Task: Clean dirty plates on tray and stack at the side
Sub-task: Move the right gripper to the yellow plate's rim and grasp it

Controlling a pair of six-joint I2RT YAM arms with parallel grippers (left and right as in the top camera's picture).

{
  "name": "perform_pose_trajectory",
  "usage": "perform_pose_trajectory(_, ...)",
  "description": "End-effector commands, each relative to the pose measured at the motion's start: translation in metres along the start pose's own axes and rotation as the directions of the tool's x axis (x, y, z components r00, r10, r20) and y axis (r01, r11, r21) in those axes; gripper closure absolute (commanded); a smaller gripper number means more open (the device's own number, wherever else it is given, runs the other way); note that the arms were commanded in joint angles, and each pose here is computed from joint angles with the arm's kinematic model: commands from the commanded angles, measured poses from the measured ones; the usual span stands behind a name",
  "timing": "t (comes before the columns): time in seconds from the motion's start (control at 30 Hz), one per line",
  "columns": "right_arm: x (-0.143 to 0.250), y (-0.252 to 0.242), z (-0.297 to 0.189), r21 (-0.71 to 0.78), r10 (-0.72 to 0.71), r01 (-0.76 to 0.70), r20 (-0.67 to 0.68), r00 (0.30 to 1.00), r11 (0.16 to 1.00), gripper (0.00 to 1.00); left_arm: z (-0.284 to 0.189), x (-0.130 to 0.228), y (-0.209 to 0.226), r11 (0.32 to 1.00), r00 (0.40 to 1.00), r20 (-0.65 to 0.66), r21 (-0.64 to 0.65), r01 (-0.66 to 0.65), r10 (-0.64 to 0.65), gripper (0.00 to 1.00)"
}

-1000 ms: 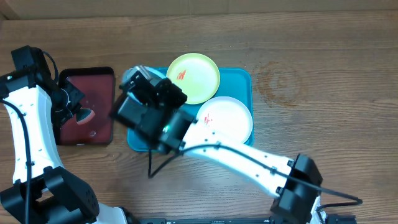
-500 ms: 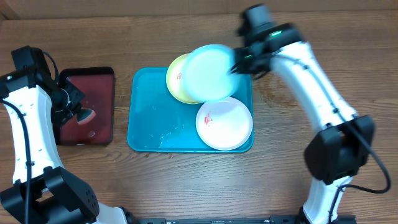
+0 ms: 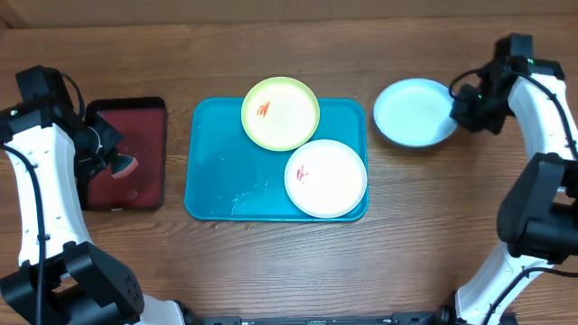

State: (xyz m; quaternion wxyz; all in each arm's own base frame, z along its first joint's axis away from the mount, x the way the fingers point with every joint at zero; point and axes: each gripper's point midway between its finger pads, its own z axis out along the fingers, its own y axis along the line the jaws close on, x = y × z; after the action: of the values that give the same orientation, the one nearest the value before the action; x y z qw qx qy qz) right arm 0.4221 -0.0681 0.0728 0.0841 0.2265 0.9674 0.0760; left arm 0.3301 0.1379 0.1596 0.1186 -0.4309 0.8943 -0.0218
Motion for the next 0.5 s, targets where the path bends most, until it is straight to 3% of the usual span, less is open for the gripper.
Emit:
perform_pose_trajectory(0.0, 0.003, -0.002, 0.007, -0.016, 0.003, -0.003, -0.002, 1.000, 1.000, 0.96, 0.000, 0.003, -0.005, 0.999, 0.999, -0.003, 0.014, -0.032, 0.032, 0.95)
perform_pose_trajectory(0.17, 0.005, -0.006, 0.011, 0.000, 0.004, -0.004, -0.002, 1.000, 1.000, 0.96, 0.000, 0.004, -0.007, 0.999, 0.999, -0.005, 0.015, -0.038, 0.038, 0.96)
perform_pose_trajectory(0.27, 0.007, -0.003, 0.011, -0.007, 0.000, 0.000, -0.011, 1.000, 1.000, 0.77, 0.000, 0.005, -0.009, 0.999, 0.999, -0.004, 0.017, -0.046, 0.046, 0.96)
perform_pose_trajectory(0.47, 0.000, 0.039, -0.013, -0.143, -0.051, 0.053, 0.018, 0.999, 0.988, 0.66, 0.000, 0.008, -0.015, 0.998, 0.998, -0.006, 0.021, -0.066, 0.066, 0.96)
